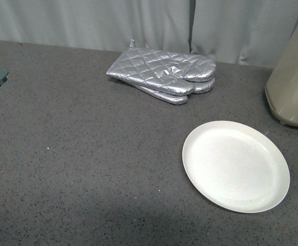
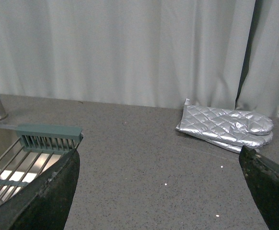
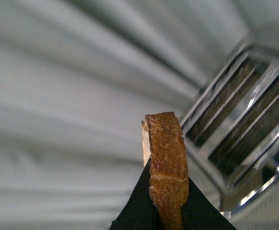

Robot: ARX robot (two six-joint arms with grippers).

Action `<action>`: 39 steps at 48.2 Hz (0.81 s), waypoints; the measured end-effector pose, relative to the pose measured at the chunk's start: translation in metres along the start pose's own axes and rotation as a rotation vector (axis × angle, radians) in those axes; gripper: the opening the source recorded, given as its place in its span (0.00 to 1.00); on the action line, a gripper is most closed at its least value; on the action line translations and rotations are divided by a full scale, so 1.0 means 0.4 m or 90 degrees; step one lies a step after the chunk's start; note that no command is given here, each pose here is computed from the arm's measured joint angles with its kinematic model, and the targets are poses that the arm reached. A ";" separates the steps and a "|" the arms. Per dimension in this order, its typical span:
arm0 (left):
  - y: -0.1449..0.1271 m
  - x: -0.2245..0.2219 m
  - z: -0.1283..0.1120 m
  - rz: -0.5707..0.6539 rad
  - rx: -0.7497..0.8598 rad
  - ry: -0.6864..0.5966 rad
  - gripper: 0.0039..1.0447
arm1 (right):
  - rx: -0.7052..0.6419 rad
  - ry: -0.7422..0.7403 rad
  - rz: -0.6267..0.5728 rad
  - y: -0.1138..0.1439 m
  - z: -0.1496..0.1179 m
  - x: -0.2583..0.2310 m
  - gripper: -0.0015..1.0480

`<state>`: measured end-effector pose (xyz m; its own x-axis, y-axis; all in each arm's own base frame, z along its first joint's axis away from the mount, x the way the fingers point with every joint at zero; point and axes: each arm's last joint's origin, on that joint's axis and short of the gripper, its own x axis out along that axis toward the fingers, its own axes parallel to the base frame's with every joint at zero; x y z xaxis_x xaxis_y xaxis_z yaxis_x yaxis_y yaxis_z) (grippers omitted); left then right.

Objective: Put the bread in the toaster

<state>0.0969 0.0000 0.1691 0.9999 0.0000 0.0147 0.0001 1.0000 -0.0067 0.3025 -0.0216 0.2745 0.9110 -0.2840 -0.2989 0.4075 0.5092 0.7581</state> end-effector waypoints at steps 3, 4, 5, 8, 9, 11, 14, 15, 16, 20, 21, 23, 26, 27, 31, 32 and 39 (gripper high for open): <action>0.000 0.000 0.000 0.000 0.000 0.000 0.94 | 0.022 -0.146 -0.162 -0.057 0.108 0.060 0.02; 0.000 0.000 0.000 0.000 0.000 0.000 0.94 | 0.023 -0.146 -0.167 -0.061 0.108 0.063 0.02; 0.000 0.000 0.000 0.000 0.000 0.000 0.94 | 0.026 -0.149 -0.180 -0.068 0.110 0.067 0.02; 0.000 0.000 0.000 -0.002 0.000 0.000 0.94 | 0.039 -0.151 -0.239 -0.089 0.103 0.080 0.02; 0.000 0.000 0.000 -0.001 0.000 0.000 0.94 | 0.042 -0.148 -0.249 -0.096 0.099 0.085 0.02; 0.000 0.000 0.000 -0.001 0.000 0.000 0.94 | 0.048 -0.144 -0.264 -0.105 0.092 0.093 0.02; 0.000 0.000 0.000 0.000 0.000 0.000 0.94 | 0.058 -0.141 -0.286 -0.121 0.080 0.107 0.02; 0.000 0.000 0.000 0.000 0.000 0.000 0.94 | 0.062 -0.138 -0.291 -0.125 0.077 0.111 0.02; 0.000 0.000 0.000 0.000 0.000 0.000 0.94 | 0.068 -0.134 -0.295 -0.126 0.071 0.117 0.02; 0.000 0.000 0.000 0.000 0.000 0.000 0.94 | 0.080 -0.122 -0.299 -0.119 0.054 0.132 0.02; 0.000 0.000 0.000 0.000 0.000 0.000 0.94 | 0.083 -0.120 -0.300 -0.118 0.050 0.136 0.02; 0.000 0.000 0.000 0.000 0.000 0.000 0.94 | 0.087 -0.116 -0.301 -0.115 0.045 0.140 0.02; 0.000 0.000 0.000 0.000 0.000 0.000 0.94 | 0.092 -0.113 -0.305 -0.110 0.037 0.148 0.02; 0.000 0.000 0.000 0.000 0.000 0.000 0.94 | 0.095 -0.113 -0.307 -0.106 0.034 0.152 0.02; 0.000 0.000 0.000 0.000 0.000 0.000 0.94 | 0.107 -0.112 -0.306 -0.092 0.028 0.158 0.02; 0.000 0.000 0.000 0.000 0.000 0.000 0.94 | 0.108 -0.111 -0.305 -0.087 0.026 0.158 0.02; 0.000 0.000 0.000 0.000 0.000 0.000 0.94 | 0.119 -0.103 -0.292 -0.057 0.014 0.157 0.02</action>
<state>0.0969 0.0000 0.1691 0.9999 -0.0004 0.0151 0.0005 1.0000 -0.0067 0.3498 -0.0555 0.2415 0.6143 -0.5736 -0.5418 0.7306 0.1542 0.6652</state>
